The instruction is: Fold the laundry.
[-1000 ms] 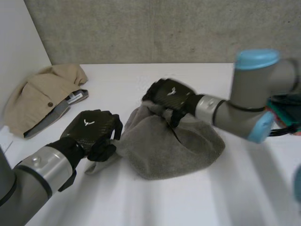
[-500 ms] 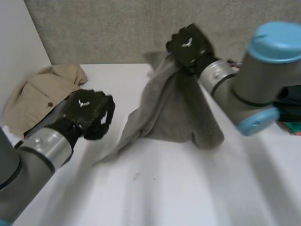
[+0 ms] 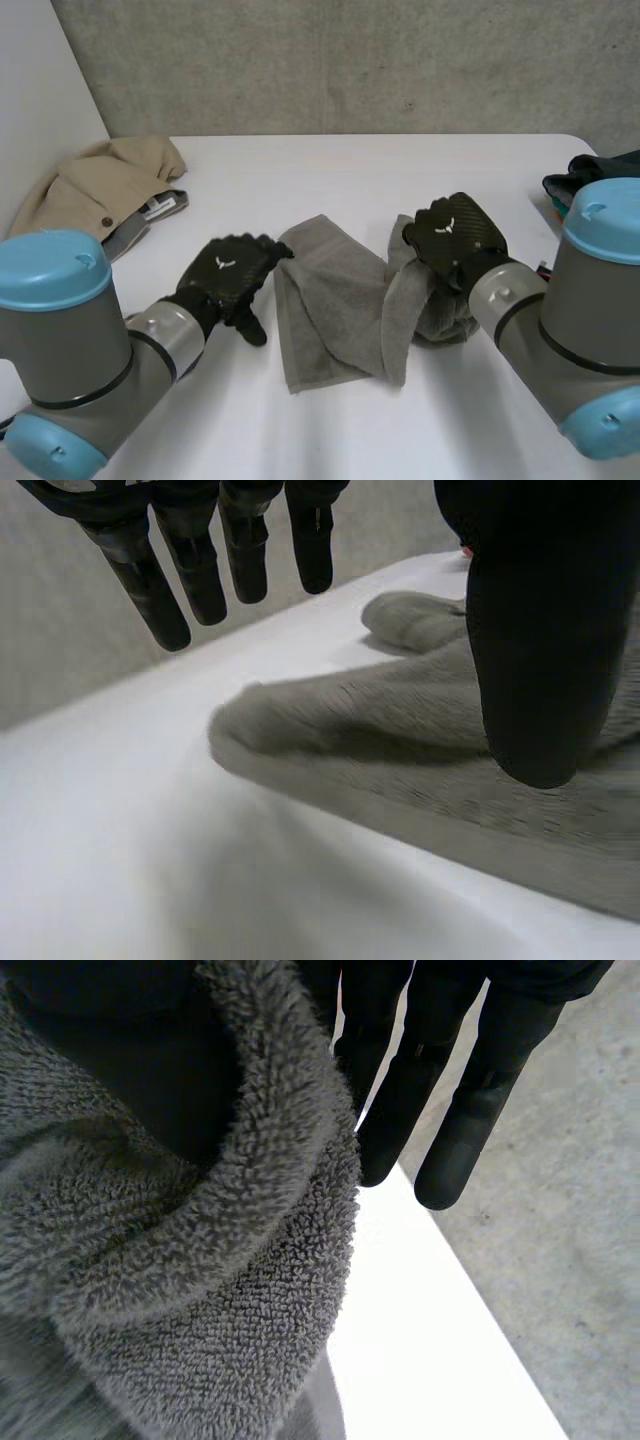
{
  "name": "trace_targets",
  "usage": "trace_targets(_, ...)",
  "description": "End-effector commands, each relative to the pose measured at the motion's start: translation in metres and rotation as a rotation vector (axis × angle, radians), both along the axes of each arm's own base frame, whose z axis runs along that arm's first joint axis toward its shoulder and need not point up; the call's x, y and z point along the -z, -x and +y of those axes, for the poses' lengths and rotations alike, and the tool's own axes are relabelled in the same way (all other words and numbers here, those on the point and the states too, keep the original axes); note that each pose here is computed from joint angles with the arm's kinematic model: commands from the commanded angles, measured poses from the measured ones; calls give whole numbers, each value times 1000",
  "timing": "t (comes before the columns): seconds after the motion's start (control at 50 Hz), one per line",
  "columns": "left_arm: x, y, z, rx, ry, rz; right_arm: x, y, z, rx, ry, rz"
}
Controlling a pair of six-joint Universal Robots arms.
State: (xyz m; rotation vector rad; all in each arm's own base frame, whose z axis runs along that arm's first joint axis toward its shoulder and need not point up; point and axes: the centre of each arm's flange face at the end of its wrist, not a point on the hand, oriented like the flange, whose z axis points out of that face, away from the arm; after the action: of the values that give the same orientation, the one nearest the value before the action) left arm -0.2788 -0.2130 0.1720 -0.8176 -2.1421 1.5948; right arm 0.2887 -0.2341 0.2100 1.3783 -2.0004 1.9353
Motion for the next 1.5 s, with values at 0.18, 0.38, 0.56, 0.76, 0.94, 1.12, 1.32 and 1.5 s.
trace_targets(0.18,7,6,-2,-43,-158,163,-27,-27,18,-70,26,-133)
trace_targets(0.38,39,58,4,112,-174,176,-45,-25,33,-71,50,-180)
trace_targets(0.56,56,84,25,174,-344,215,-59,-21,35,-58,69,-223)
trace_targets(0.76,-27,36,-31,-34,-99,279,-49,-10,42,-58,71,-88)
trace_targets(0.94,-42,26,-56,75,3,92,-7,-15,48,-90,-13,38)
trace_targets(1.12,10,25,-107,94,41,-134,35,-48,70,-117,-251,-148)
trace_targets(1.32,-1,23,-102,87,53,-130,-10,-39,37,-38,-182,-208)
trace_targets(1.5,-65,-12,-63,26,128,-84,-48,-4,9,-65,-120,71)
